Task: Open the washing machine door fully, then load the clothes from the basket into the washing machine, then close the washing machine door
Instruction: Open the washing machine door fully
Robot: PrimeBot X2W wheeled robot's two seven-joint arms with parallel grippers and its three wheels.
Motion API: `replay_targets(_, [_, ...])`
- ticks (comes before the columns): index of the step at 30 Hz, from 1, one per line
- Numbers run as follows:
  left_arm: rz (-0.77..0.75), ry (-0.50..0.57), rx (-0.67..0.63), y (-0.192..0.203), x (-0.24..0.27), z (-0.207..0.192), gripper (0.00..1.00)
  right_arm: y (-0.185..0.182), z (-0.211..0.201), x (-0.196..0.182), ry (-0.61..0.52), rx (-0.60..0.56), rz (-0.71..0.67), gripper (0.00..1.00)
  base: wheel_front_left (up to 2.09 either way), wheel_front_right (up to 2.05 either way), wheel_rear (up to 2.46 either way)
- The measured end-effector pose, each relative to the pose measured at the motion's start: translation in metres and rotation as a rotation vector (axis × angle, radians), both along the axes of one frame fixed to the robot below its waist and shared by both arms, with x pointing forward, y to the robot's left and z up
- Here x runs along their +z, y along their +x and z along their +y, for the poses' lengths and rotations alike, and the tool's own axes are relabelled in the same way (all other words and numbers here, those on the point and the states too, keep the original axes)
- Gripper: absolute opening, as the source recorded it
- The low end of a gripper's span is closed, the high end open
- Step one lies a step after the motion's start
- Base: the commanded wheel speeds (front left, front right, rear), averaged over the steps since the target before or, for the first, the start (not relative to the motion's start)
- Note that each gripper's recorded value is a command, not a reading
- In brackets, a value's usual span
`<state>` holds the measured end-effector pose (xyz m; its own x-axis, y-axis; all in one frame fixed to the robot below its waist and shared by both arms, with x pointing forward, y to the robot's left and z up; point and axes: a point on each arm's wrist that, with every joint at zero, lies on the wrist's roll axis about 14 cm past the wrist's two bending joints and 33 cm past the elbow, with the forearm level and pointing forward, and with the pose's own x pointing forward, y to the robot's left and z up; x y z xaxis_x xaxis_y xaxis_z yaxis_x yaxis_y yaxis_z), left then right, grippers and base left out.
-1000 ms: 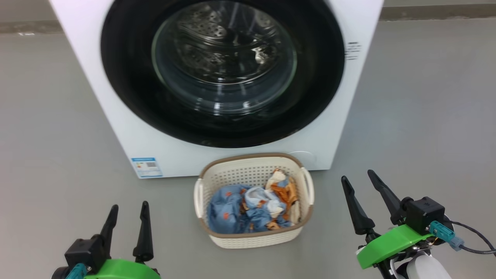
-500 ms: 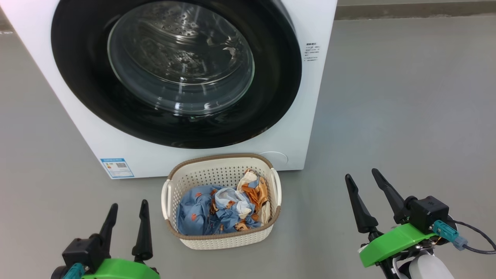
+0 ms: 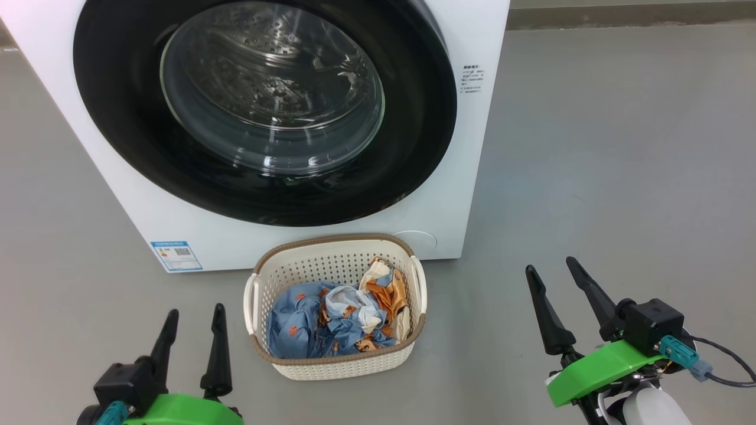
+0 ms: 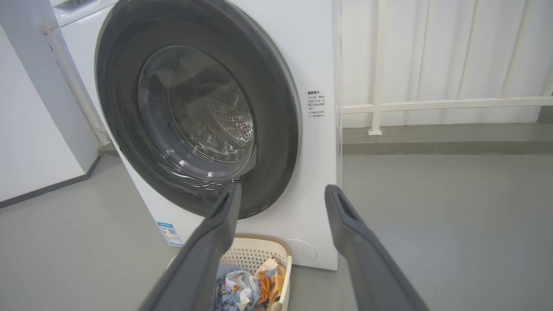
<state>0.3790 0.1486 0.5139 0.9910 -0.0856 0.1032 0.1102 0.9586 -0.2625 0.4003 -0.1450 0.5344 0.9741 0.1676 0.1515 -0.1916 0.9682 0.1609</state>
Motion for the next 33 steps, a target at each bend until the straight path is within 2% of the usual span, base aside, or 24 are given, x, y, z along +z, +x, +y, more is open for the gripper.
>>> replay_targets(19, [0.019, 0.004, 0.009, 0.003, -0.006, 0.002, 1.0, 0.007, -0.004, -0.011, -0.001, -0.01, 0.032, 1.0, 0.0, 0.0, 0.0])
replay_targets(33, [0.021, 0.005, 0.025, 0.018, -0.008, 0.006, 1.0, 0.045, -0.024, -0.005, -0.038, -0.045, 0.021, 1.0, 0.0, 0.0, 0.0])
